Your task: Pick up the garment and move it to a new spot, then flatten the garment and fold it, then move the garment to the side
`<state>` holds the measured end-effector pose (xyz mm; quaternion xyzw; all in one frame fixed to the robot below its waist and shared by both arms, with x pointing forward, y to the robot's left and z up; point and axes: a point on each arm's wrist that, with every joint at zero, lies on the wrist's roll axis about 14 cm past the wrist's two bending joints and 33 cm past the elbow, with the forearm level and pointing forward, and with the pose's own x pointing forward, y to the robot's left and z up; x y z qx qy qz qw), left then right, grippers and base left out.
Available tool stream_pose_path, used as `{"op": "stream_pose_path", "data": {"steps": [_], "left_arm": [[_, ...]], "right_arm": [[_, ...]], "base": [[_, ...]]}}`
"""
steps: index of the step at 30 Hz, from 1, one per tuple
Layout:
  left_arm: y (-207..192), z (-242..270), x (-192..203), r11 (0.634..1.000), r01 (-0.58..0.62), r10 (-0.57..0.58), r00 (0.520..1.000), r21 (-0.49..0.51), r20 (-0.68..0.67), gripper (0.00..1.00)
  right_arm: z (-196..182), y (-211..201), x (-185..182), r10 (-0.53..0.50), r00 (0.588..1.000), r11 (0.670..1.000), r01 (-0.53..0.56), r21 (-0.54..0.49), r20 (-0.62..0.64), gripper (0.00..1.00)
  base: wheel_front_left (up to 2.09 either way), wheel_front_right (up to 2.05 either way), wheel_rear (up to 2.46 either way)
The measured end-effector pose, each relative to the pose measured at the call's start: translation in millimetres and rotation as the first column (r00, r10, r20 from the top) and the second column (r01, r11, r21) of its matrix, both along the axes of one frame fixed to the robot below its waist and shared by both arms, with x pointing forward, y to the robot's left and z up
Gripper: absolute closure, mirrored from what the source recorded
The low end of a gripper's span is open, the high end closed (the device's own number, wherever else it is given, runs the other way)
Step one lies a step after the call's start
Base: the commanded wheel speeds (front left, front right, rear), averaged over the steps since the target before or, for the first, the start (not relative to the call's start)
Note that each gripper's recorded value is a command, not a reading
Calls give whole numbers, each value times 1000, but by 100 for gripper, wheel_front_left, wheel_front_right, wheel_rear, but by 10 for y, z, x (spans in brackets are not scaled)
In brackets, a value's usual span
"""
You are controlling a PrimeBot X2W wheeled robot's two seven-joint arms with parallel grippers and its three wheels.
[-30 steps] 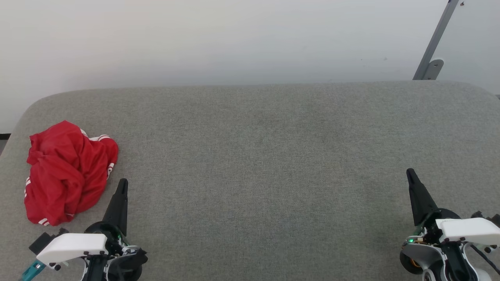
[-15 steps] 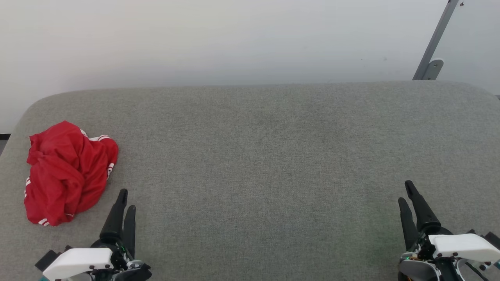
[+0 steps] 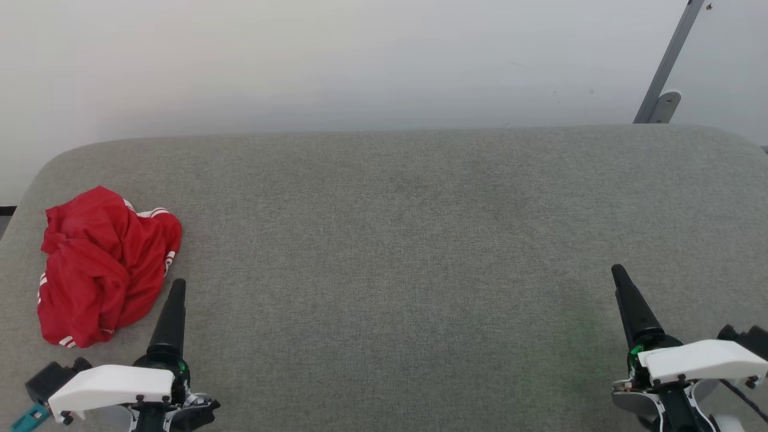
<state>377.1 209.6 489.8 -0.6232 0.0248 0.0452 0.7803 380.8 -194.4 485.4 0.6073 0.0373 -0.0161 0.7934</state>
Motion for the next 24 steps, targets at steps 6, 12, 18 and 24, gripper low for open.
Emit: {"op": "stream_pose_path", "data": {"steps": [6,12,18,24], "left_arm": [[33,31,4,989,12,-12,1000,150,-4,0],[62,84,10,966,10,-13,1000,260,7,0],[98,145,11,933,2,-13,1000,361,29,0],[118,173,-5,901,-7,-12,999,434,42,0]], "right_arm": [[49,3,32,27,1000,990,-25,-140,10,0],[82,-26,35,38,999,966,-32,-255,17,0],[139,-54,43,42,999,934,-28,-356,33,0],[183,-69,49,47,998,903,-23,-430,44,0]], "base": [[0,0,0],[0,0,0],[0,0,0],[0,0,0]]}}
